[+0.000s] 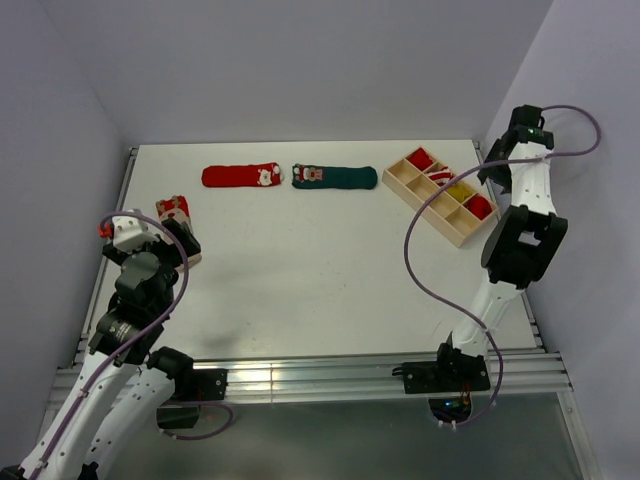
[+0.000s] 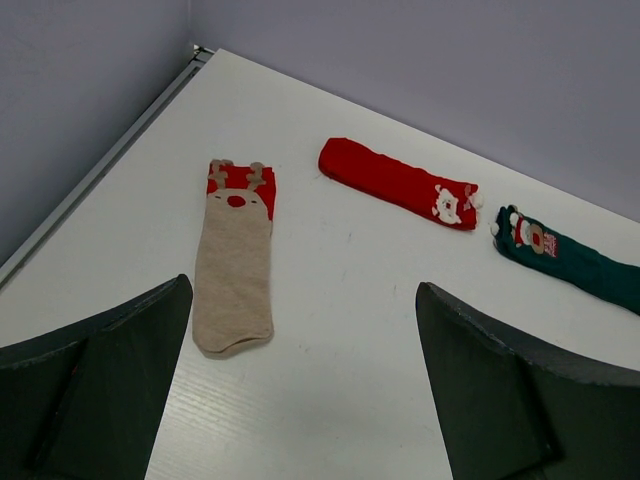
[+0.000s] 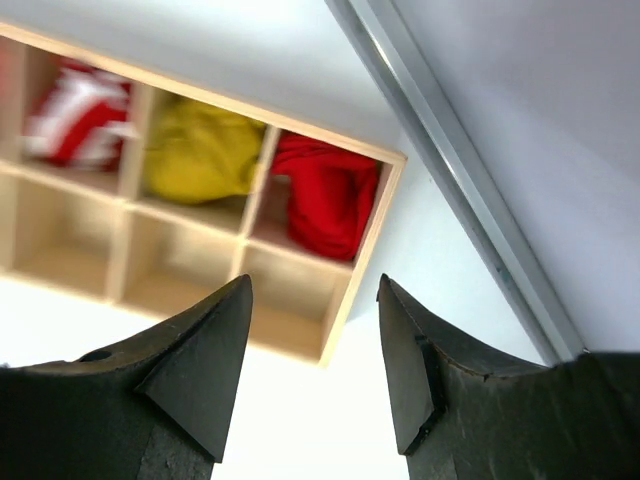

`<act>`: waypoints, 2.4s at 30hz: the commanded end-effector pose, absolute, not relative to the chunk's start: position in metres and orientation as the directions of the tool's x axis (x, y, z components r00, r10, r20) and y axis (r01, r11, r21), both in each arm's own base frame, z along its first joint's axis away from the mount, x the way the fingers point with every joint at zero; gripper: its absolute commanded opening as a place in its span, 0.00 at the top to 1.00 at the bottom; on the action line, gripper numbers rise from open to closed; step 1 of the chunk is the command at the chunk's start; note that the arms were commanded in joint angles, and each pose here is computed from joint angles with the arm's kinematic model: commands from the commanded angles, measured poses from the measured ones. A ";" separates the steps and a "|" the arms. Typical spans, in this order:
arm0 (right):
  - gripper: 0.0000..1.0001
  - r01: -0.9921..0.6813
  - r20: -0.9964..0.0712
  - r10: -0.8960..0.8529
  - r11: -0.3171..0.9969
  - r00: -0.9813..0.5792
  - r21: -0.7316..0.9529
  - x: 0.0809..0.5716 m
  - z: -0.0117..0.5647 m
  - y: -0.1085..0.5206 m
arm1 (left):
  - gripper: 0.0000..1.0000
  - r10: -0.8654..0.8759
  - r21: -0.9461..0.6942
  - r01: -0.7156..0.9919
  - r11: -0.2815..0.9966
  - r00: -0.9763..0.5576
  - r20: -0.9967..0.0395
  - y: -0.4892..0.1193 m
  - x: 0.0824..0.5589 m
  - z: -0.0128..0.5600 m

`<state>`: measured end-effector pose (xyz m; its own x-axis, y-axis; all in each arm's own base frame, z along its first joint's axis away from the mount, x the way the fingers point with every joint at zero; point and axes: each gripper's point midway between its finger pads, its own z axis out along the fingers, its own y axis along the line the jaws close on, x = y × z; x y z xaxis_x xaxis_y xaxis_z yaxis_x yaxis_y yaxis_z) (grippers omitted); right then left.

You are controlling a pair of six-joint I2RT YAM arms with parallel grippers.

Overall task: Roll the socks
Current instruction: Place the sock in the storage box, then adjust the sock at the center of the board.

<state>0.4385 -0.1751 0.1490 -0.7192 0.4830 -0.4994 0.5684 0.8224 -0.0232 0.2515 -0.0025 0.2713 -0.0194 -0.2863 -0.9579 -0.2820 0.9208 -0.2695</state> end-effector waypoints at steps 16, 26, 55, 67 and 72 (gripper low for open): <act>0.37 -0.021 -0.855 0.468 0.875 -0.223 0.484 0.345 0.360 0.001 | 0.01 -0.309 -0.282 -0.192 0.940 -0.127 -0.943 -0.035 0.272 0.257; 0.20 -0.213 -0.875 0.415 0.858 -0.250 0.467 0.341 0.321 0.055 | 0.01 -0.291 -0.247 -0.187 0.951 -0.258 -0.922 -0.063 0.315 0.256; 0.25 -0.283 -0.719 0.211 0.818 -0.662 0.500 0.592 0.113 0.286 | 0.01 -0.198 -0.117 -0.310 0.943 -0.246 -0.949 -0.031 0.319 0.229; 0.27 -0.087 -0.458 0.244 0.803 -0.855 0.590 0.564 0.042 0.282 | 0.01 -0.196 -0.115 -0.301 0.947 -0.254 -0.947 -0.032 0.319 0.228; 0.28 -0.131 -0.391 0.122 0.818 -0.912 0.561 0.499 0.018 0.285 | 0.01 -0.210 -0.137 -0.286 0.948 -0.242 -0.947 -0.035 0.318 0.232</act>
<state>0.5565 0.2806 0.0393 -0.8350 0.2275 -0.5011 -0.1347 0.7983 0.5869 0.3170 -0.0353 0.2201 -0.2841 -0.1943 -0.9389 -0.2947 0.9495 -0.1073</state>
